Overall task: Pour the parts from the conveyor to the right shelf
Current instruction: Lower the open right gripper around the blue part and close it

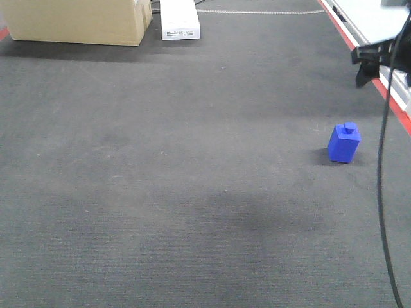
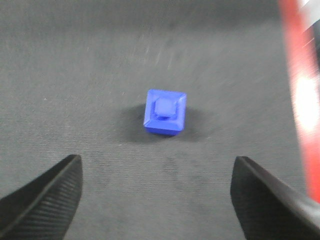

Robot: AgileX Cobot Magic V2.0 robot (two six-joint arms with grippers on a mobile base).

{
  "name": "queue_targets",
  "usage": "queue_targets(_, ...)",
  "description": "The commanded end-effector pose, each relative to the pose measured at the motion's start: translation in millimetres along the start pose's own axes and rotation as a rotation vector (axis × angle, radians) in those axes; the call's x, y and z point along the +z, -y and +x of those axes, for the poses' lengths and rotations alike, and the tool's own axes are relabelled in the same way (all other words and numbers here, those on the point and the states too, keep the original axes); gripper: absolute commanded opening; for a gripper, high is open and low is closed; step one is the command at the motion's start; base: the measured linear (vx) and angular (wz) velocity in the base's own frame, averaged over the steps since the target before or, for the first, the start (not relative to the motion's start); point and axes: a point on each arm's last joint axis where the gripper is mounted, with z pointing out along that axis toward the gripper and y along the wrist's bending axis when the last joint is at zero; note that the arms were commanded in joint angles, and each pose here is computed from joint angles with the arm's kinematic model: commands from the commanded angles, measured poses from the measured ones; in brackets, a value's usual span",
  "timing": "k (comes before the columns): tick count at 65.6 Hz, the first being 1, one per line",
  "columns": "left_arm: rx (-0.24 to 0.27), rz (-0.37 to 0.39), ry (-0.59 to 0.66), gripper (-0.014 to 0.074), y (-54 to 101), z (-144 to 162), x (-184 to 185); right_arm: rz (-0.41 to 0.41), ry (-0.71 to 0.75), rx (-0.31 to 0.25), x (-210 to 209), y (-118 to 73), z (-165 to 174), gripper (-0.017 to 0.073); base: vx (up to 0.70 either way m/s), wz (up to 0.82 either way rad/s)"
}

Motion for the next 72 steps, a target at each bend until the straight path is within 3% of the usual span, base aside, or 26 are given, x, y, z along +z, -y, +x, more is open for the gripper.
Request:
queue_targets(1, -0.017, 0.003, 0.102, -0.0006, 0.4, -13.4, -2.7, -0.025, 0.09, 0.015, -10.2, 14.9, -12.0, 0.0558, 0.0, 0.0)
queue_targets(7, -0.017, 0.003, 0.102, -0.0006, 0.4, -13.4, -2.7, 0.017, 0.049, -0.037, 7.0, 21.9, -11.3, 0.0559, 0.0, 0.0)
queue_targets(29, -0.017, 0.003, 0.102, -0.0006, 0.4, -13.4, -2.7, -0.033, -0.002, -0.044, 50.7, 20.1, -12.0, 0.0559, 0.0, 0.0)
queue_targets(36, -0.017, 0.003, 0.102, -0.0006, 0.4, -13.4, -2.7, -0.039, 0.001, -0.075, 65.2, 16.7, -13.3, 0.0559, 0.0, 0.0)
queue_targets(72, -0.017, 0.003, 0.102, -0.0006, 0.4, -13.4, -2.7, -0.024, 0.08, -0.063, 125.8, 17.5, -20.0, 0.0559, 0.0, 0.0)
